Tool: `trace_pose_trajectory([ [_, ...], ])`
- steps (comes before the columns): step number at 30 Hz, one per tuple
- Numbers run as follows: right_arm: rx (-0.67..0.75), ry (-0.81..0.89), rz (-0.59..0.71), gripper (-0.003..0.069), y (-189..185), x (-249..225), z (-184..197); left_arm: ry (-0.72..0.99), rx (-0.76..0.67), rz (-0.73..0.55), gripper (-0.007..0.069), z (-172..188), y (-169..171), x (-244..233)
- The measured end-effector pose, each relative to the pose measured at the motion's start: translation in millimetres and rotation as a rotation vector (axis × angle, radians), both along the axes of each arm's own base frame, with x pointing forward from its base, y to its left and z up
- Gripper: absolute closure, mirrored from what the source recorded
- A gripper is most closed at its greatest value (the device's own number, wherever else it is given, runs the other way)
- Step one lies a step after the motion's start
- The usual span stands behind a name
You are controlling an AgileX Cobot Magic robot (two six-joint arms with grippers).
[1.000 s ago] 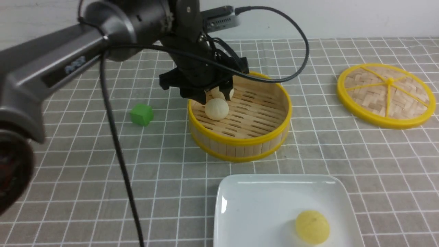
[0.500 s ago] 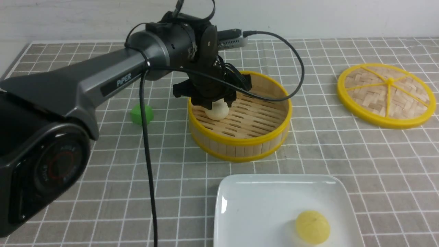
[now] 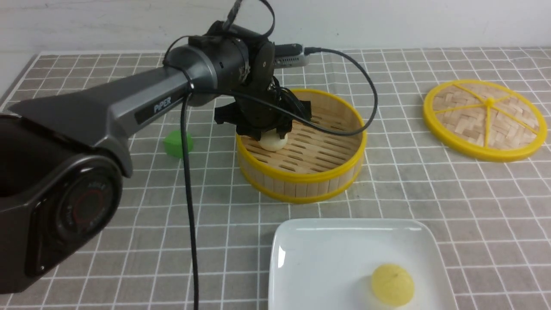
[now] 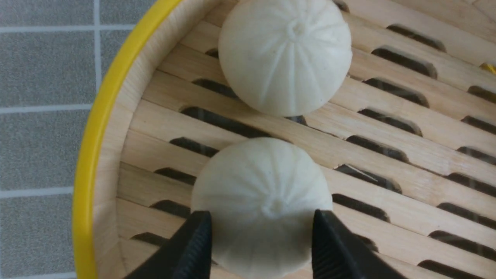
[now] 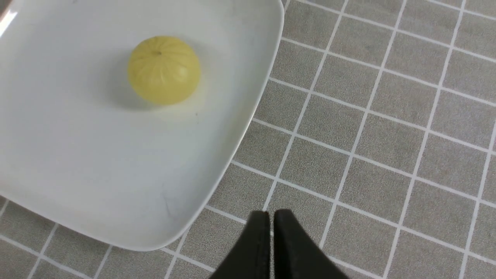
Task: Put the steamed buns into the plate on the grey tablecloth.
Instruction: 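Reach into the bamboo steamer and grasp a bun with the left gripper, then carry the bun from the bamboo steamer to the plate with the left gripper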
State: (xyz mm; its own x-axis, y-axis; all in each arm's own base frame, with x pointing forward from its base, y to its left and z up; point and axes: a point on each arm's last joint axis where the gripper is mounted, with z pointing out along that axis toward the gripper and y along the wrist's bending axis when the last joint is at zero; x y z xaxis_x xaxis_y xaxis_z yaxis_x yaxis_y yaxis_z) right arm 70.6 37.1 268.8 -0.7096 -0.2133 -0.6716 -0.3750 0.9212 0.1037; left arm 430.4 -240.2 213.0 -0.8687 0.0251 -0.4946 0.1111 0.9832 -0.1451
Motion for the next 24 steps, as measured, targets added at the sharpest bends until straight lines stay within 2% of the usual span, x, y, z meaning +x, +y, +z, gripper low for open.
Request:
trace_pose_trajectory([
  [2,-0.001,0.000,0.000,0.0622,0,0,0,0.010,0.001,0.001,0.0263,-4,-1,1],
  [4,-0.001,-0.002,0.000,0.0619,0,0,0,0.010,-0.001,0.001,0.0315,-5,-1,1],
  [5,-0.001,-0.002,0.000,0.0617,0,0,0,0.009,-0.003,0.002,0.0352,-5,-1,1],
  [6,-0.001,-0.002,0.000,0.0615,0,0,0,0.006,-0.006,0.002,0.0421,-4,-1,1],
  [7,-0.001,-0.002,0.000,0.0615,0,0,0,0.005,-0.007,0.002,0.0446,-3,-1,1],
  [8,-0.002,-0.003,0.000,0.0613,0,0,0,0.002,-0.013,0.003,0.0531,0,-1,0],
  [10,-0.002,-0.003,0.000,0.0609,0,0,0,-0.001,-0.027,0.005,0.0584,8,0,-2],
  [19,-0.001,-0.005,0.000,0.0595,0,0,0,-0.021,-0.078,-0.074,0.0596,115,20,-54],
  [20,-0.001,-0.005,0.000,0.0593,0,0,0,-0.016,-0.057,-0.111,0.0596,142,27,-75],
  [24,-0.001,-0.004,0.000,0.0589,0,0,0,0.020,-0.015,-0.200,0.0596,166,24,-111],
])
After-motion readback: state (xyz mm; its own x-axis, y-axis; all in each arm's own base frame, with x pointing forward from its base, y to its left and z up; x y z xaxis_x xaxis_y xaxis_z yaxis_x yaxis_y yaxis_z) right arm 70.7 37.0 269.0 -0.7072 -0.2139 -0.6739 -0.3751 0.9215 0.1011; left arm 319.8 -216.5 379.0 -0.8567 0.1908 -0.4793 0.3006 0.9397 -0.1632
